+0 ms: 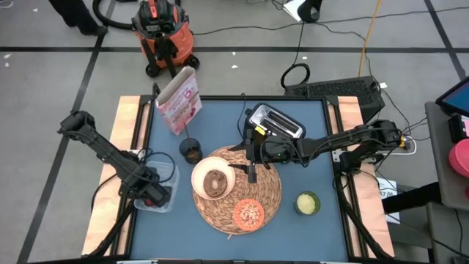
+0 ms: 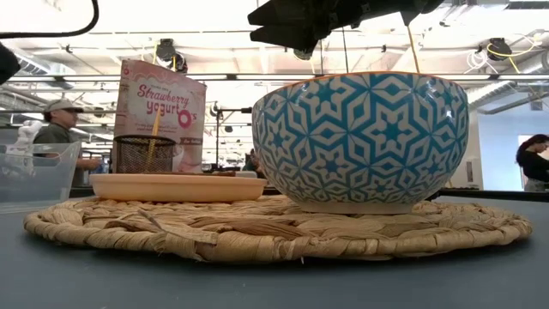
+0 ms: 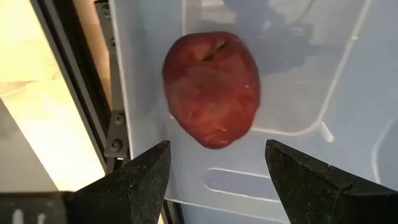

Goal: Arrange a breakfast setting
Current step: Put the red apple on the top left of the placemat

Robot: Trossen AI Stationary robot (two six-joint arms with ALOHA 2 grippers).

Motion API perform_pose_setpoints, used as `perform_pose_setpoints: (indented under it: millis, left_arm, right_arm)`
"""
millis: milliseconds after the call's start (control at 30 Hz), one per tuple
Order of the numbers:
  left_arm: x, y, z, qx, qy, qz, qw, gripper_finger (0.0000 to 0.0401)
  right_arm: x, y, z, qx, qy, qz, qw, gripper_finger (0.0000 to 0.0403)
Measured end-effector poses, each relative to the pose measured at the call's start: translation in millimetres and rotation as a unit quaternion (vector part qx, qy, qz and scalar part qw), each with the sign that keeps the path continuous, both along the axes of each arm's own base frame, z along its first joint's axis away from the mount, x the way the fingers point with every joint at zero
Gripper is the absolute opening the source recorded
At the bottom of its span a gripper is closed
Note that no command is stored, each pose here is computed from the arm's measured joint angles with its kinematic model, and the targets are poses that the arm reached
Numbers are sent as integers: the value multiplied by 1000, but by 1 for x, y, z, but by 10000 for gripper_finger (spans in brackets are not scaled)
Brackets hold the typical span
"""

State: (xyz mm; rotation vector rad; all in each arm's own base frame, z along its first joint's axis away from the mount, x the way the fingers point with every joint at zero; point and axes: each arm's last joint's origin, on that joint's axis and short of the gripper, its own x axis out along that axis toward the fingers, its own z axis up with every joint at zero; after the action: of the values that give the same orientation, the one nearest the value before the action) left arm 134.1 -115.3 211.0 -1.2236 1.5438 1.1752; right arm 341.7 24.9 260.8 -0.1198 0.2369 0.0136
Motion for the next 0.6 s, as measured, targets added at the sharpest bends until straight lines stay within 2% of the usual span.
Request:
perform_pose_setpoints:
  millis: [433,600]
  left_arm:
    - [-8,-5,-9,14,14,28,999,267]
    - [-9,-6,-9,38,-1,44,998,267]
  right_arm:
    - [0,0,0,2,0,0,1000,247]
    - [0,0,0,2,0,0,1000,247]
